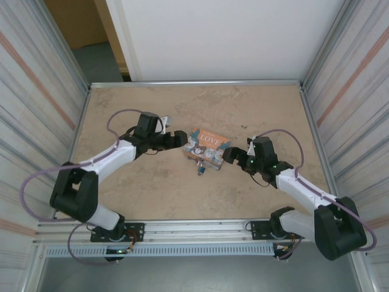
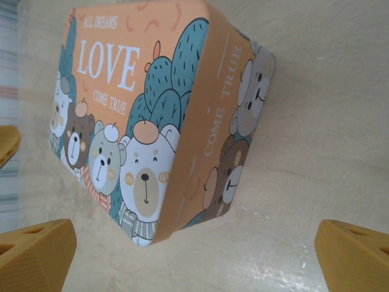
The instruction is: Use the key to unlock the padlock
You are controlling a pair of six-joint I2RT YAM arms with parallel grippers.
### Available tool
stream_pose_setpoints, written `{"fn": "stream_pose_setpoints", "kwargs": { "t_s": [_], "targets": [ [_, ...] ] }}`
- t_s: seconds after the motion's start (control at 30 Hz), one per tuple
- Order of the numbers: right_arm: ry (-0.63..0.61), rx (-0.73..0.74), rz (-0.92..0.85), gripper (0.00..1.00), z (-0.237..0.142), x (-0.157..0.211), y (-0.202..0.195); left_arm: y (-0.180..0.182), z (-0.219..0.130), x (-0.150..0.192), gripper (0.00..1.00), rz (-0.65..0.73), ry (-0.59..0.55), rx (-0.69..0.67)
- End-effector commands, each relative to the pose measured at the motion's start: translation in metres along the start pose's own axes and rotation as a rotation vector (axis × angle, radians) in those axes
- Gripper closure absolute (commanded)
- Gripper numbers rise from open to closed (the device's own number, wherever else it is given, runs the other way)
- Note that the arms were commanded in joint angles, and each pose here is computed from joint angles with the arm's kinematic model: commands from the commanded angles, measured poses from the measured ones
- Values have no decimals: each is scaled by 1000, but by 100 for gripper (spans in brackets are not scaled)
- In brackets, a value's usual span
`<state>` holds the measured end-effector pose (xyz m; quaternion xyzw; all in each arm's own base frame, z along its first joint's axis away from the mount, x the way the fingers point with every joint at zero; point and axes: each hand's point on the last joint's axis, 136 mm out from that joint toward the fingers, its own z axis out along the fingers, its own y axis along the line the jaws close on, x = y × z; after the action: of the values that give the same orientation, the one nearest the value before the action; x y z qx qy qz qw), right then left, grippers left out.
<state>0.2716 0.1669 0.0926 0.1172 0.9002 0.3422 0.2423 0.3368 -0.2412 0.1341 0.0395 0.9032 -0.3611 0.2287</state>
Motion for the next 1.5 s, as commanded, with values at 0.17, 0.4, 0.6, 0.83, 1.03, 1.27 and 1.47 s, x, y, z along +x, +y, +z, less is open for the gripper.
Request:
{"fn": "stream_pose_setpoints", "kwargs": {
  "t_s": [0.17, 0.4, 0.6, 0.83, 1.03, 1.27, 1.47],
  "targets": [
    [43, -81, -27, 3, 26, -19, 24, -11, 36, -5, 17, 16, 138, 117],
    [60, -85, -61, 4, 36, -26, 32, -9, 56, 11, 27, 4, 218, 126],
    [97, -104, -90, 4, 42, -29, 43, -18, 56, 24, 33, 14, 241, 132],
    [150, -136, -176, 4, 53, -27, 66, -27, 43, 39, 34, 30, 225, 106],
    [191, -168, -230, 4, 69, -22, 86, -20, 27, 52, 34, -2, 194, 68],
    [234, -180, -269, 4, 94, -16, 104, -17, 9, 68, 34, -43, 152, 61],
    [216, -166, -289, 4, 106, -24, 112, -6, -4, 74, 33, -73, 96, 15]
  ]
}}
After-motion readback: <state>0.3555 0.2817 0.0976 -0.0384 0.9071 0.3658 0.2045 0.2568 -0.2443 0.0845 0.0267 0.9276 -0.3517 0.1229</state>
